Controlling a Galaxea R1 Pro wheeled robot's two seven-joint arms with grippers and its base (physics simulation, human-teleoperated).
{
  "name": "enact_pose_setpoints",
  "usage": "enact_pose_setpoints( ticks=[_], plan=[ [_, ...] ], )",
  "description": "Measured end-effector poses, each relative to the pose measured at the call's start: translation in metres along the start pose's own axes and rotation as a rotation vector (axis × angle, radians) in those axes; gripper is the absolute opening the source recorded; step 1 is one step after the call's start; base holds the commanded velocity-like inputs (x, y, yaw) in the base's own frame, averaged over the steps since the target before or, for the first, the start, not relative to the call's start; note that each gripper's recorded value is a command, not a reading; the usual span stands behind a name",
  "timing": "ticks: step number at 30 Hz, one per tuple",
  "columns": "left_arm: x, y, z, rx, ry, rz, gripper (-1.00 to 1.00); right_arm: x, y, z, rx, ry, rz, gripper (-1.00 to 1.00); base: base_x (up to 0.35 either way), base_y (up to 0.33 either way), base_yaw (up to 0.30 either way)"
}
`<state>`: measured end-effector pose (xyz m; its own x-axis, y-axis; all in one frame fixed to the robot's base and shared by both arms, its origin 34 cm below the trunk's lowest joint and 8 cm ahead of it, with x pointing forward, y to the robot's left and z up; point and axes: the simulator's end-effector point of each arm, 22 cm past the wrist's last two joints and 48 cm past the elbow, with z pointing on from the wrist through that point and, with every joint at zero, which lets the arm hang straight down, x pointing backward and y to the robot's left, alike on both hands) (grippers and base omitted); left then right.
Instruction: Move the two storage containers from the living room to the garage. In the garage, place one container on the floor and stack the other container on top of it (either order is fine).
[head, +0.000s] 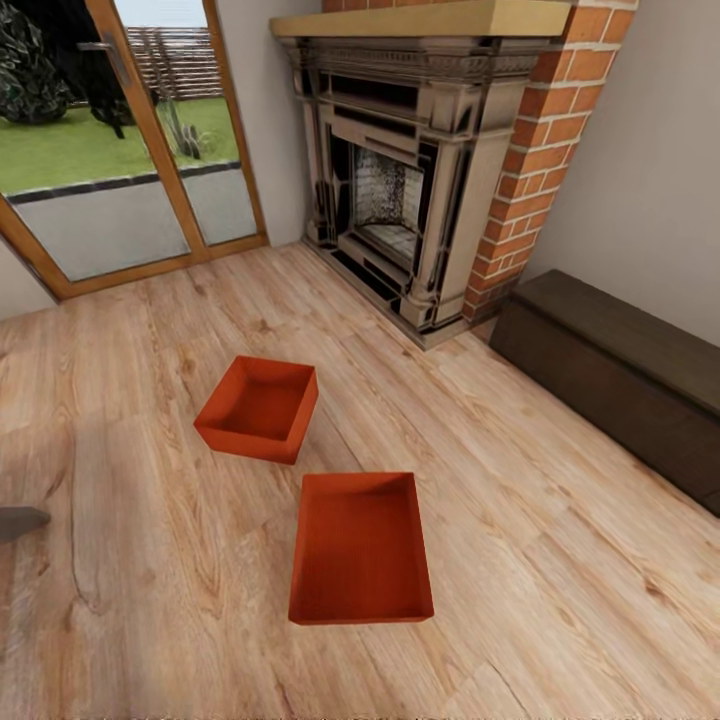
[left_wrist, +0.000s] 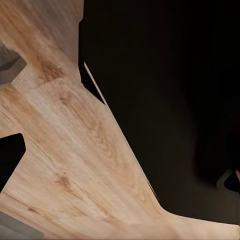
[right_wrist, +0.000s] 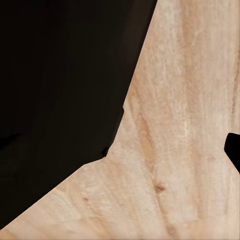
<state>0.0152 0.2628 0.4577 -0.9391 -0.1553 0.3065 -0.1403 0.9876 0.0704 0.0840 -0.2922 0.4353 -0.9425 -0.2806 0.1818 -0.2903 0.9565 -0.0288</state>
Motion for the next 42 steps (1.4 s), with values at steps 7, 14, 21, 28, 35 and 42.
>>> enact_pose_setpoints(
  ticks=[7, 14, 21, 28, 35, 42],
  plan=[
    [0.005, 0.0, 0.0, -0.001, 0.013, -0.002, 1.0, 0.004, 0.001, 0.0, -0.003, 0.011, -0.002, 1.0, 0.0, 0.0, 0.0],
    [0.01, 0.0, 0.0, -0.002, 0.025, -0.001, 1.0, 0.008, 0.003, 0.0, -0.007, 0.021, -0.003, 1.0, 0.0, 0.0, 0.0],
    [0.014, 0.002, 0.0, -0.006, 0.036, -0.001, 1.0, 0.013, 0.003, 0.0, -0.009, 0.032, -0.004, 1.0, 0.0, 0.0, 0.0],
    [0.018, 0.002, -0.001, -0.006, 0.047, -0.001, 1.0, 0.017, 0.004, 0.0, -0.012, 0.043, -0.005, 1.0, 0.0, 0.0, 0.0],
    [0.022, 0.002, -0.001, -0.008, 0.057, -0.001, 1.0, 0.021, 0.005, 0.0, -0.015, 0.054, -0.006, 1.0, 0.0, 0.0, 0.0],
    [0.024, 0.003, -0.001, -0.008, 0.06, -0.001, 1.0, 0.022, 0.005, 0.0, -0.015, 0.056, -0.009, 1.0, 0.0, 0.0, 0.0]
  ],
)
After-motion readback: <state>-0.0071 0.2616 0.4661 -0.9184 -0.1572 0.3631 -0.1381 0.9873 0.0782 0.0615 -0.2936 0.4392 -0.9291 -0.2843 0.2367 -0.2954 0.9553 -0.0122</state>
